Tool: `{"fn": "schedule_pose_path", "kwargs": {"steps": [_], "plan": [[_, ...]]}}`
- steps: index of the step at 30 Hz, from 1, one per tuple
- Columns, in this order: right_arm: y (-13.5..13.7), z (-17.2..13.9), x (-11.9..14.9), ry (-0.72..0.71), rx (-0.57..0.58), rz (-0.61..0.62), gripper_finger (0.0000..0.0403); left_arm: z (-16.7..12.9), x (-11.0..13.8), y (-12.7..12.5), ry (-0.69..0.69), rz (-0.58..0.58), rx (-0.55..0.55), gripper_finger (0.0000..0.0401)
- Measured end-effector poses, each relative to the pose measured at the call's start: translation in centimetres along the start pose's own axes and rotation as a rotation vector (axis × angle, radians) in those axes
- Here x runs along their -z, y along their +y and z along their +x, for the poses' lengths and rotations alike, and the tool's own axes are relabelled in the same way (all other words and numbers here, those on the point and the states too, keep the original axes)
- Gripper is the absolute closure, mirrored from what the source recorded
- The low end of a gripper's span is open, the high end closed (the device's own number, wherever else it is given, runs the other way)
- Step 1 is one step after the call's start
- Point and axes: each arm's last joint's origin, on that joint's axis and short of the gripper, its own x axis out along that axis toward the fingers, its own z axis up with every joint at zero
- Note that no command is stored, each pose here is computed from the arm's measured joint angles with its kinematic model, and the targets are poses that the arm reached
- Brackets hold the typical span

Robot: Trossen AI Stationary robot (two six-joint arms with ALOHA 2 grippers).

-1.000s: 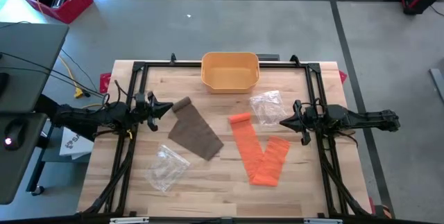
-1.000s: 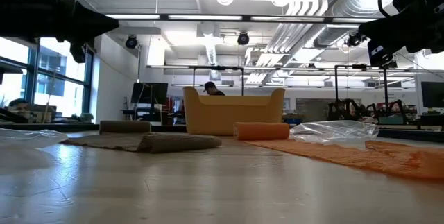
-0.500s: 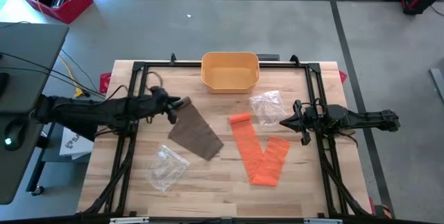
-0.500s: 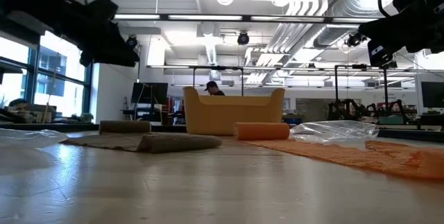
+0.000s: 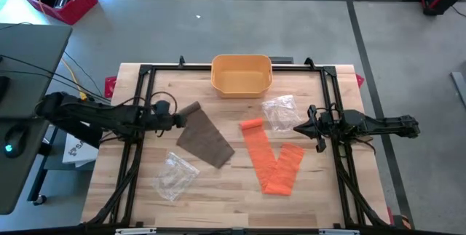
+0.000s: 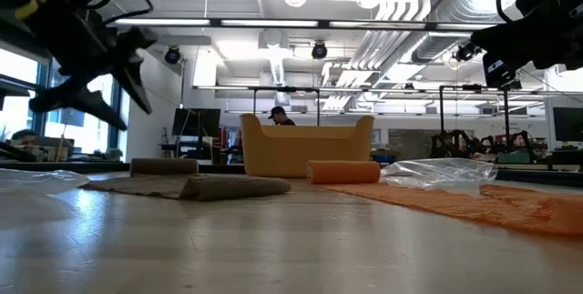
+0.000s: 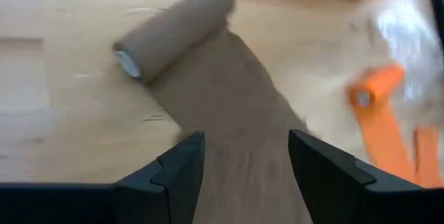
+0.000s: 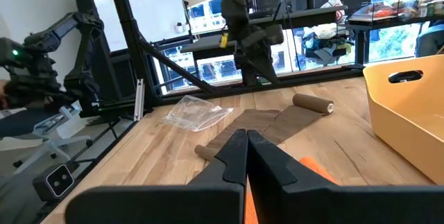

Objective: Roll bandage
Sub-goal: Roll the brown bandage

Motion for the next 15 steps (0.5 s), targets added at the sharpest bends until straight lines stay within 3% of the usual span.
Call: {"fn": "schedule_pose_path", "kwargs": {"steps": [8,15], "plan": [[0.0,0.0,0.0,0.000,0.000,0.000,0.0402,2.6,0.5,3.5,-0.108,-0.156,-0.158,0.0201],[0.0,0.0,0.0,0.000,0.000,0.000,0.0402,4.2,-0.2,3.4,-0.176,-0.218,-0.092,0.0201]]}}
